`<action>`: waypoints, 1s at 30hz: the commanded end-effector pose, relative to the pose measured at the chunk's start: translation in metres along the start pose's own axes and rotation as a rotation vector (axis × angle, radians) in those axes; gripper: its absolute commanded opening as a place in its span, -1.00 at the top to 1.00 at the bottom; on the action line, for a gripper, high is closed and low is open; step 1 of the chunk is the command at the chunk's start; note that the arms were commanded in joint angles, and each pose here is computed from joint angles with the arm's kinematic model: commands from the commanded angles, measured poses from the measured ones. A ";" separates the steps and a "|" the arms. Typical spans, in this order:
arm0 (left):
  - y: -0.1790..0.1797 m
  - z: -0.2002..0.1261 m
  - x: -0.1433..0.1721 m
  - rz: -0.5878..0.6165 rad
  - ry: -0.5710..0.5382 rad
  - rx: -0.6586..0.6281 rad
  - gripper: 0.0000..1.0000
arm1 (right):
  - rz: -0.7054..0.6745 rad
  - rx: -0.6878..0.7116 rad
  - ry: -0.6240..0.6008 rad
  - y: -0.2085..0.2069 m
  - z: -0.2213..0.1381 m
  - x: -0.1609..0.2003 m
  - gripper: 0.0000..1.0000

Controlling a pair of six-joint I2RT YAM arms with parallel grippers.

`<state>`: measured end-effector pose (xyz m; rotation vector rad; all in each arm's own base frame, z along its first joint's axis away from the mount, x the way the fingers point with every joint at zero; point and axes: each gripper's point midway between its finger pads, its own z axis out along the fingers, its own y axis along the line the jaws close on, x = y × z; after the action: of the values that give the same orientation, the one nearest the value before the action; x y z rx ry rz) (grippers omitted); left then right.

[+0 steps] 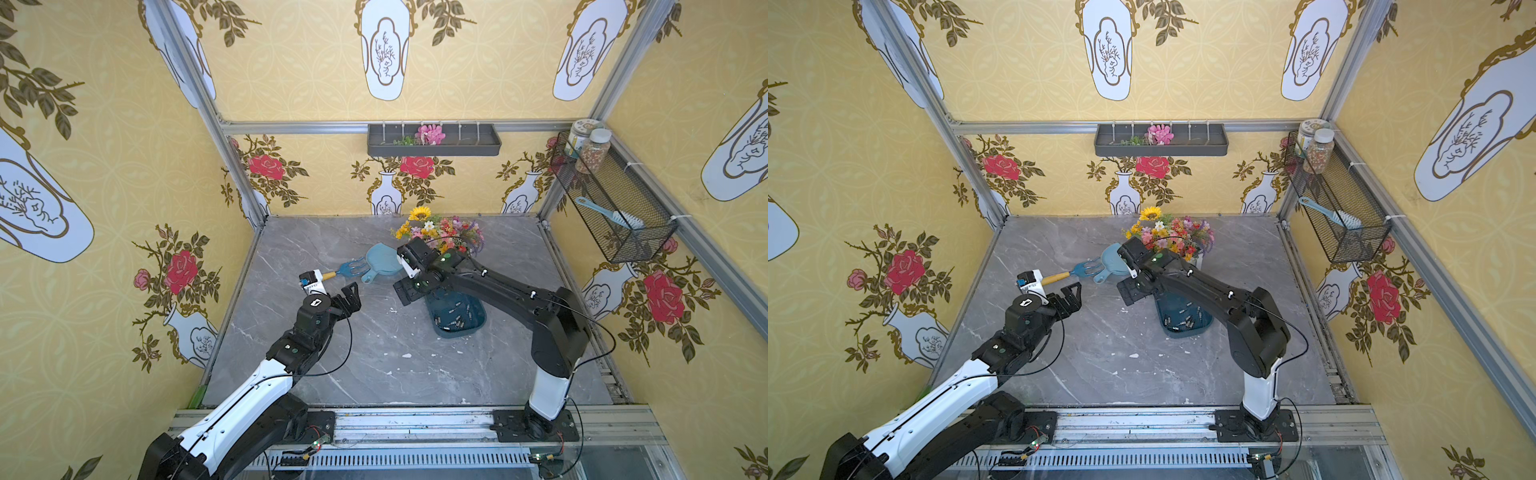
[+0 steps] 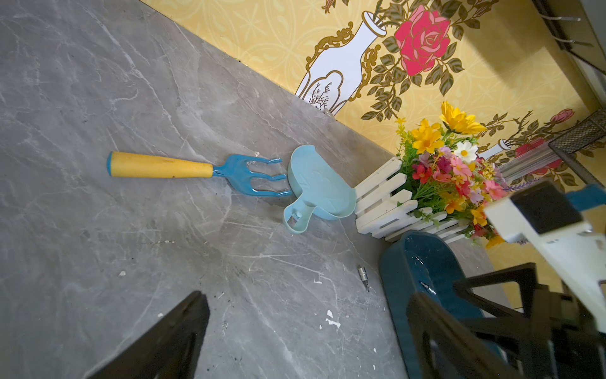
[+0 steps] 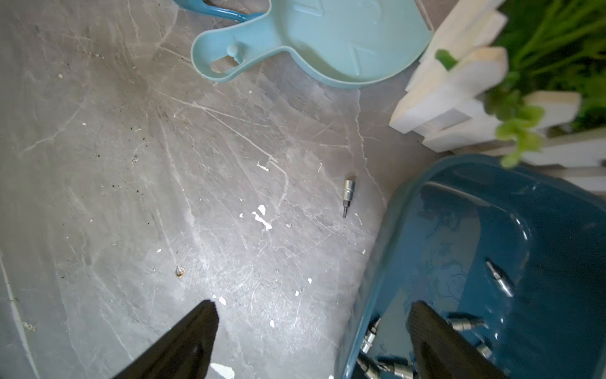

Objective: Put the bit on the desktop into the storage box
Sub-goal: Pick up the screwdriver bit from the center of the board.

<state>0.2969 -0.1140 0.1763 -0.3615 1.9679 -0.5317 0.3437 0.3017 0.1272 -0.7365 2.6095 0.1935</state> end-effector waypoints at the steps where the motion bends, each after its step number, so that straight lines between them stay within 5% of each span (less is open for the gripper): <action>1: 0.004 0.001 0.005 -0.001 0.017 -0.012 -1.00 | -0.029 0.001 0.037 0.004 0.012 -0.001 -0.81; 30: 0.007 0.008 0.009 0.004 0.036 -0.034 -1.00 | 0.061 0.054 0.200 -0.041 0.098 0.009 -0.18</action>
<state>0.2985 -0.1124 0.1600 -0.3787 2.0226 -0.4995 0.3958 0.2904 0.0392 -0.6865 2.7887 0.0941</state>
